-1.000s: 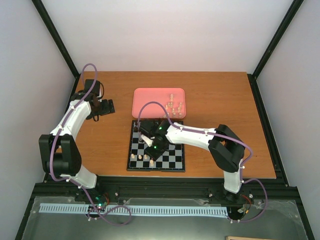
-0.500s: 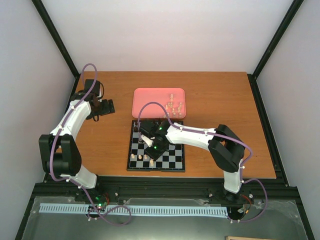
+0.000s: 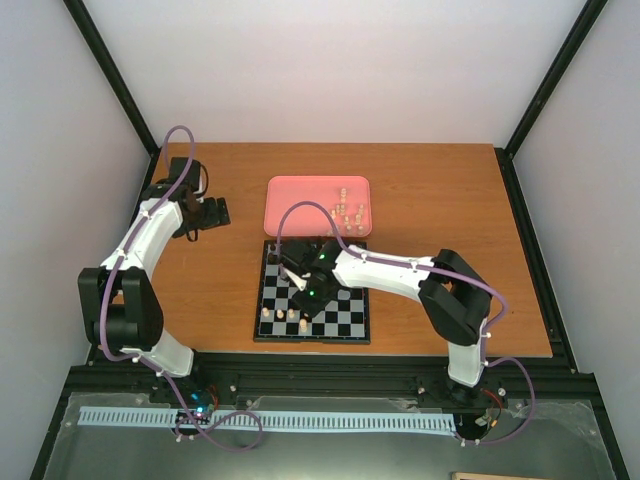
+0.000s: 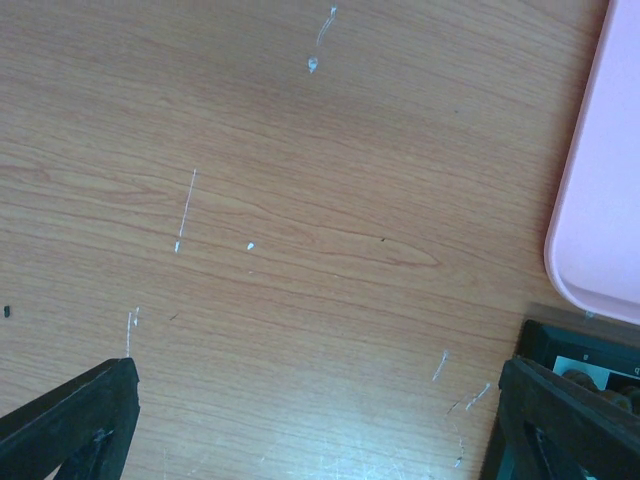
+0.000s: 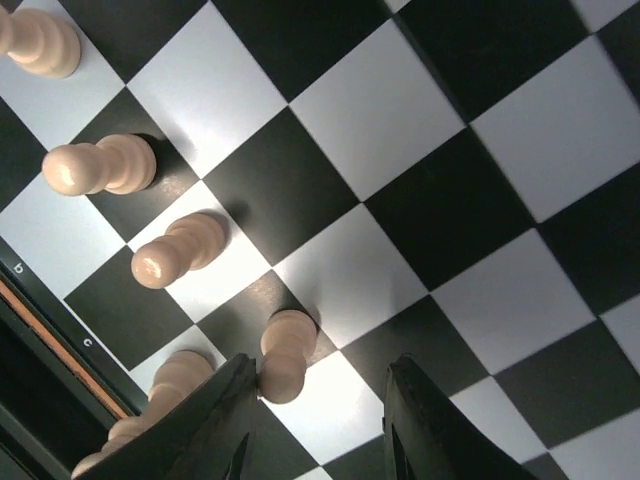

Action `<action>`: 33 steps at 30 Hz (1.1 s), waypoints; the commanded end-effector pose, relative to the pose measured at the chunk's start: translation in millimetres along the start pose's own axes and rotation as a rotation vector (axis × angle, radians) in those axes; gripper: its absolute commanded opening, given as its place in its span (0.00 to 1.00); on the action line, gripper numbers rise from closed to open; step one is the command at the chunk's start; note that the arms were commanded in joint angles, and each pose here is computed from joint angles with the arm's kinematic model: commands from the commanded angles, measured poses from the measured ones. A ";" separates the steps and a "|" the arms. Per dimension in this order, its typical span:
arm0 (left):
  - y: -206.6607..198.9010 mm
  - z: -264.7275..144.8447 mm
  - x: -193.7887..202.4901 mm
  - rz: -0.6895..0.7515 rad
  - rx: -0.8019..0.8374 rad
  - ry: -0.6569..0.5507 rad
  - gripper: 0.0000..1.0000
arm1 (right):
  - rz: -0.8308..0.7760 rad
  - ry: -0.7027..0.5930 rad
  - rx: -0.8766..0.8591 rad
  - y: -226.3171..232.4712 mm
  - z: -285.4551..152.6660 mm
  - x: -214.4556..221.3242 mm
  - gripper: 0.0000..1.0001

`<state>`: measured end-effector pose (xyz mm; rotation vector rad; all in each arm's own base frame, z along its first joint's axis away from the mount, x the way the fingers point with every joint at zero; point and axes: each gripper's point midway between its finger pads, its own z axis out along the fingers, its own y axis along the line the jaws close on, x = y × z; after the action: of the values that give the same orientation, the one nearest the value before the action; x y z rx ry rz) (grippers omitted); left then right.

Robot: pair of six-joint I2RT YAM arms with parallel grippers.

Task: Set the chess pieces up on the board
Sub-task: Place the chess piece on the chessboard.

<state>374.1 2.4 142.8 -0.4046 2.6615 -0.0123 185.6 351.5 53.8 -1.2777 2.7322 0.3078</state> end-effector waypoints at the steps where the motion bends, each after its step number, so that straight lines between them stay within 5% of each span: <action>1: -6.3 -12.7 -17.0 0.010 0.015 -0.052 1.00 | 0.013 -0.099 0.045 -8.1 -33.4 -17.4 0.37; 14: -6.8 -12.2 -18.7 0.011 0.015 -0.053 1.00 | 0.011 -0.200 0.008 -9.8 -77.0 -42.2 0.40; 33: -4.7 -4.9 -16.0 0.015 -0.006 -0.028 1.00 | 0.072 -0.006 0.010 -42.0 -4.8 -10.5 0.39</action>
<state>379.3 3.2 143.9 -0.4058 2.6582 -0.0058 231.8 332.2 64.6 -1.1446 2.7616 0.2870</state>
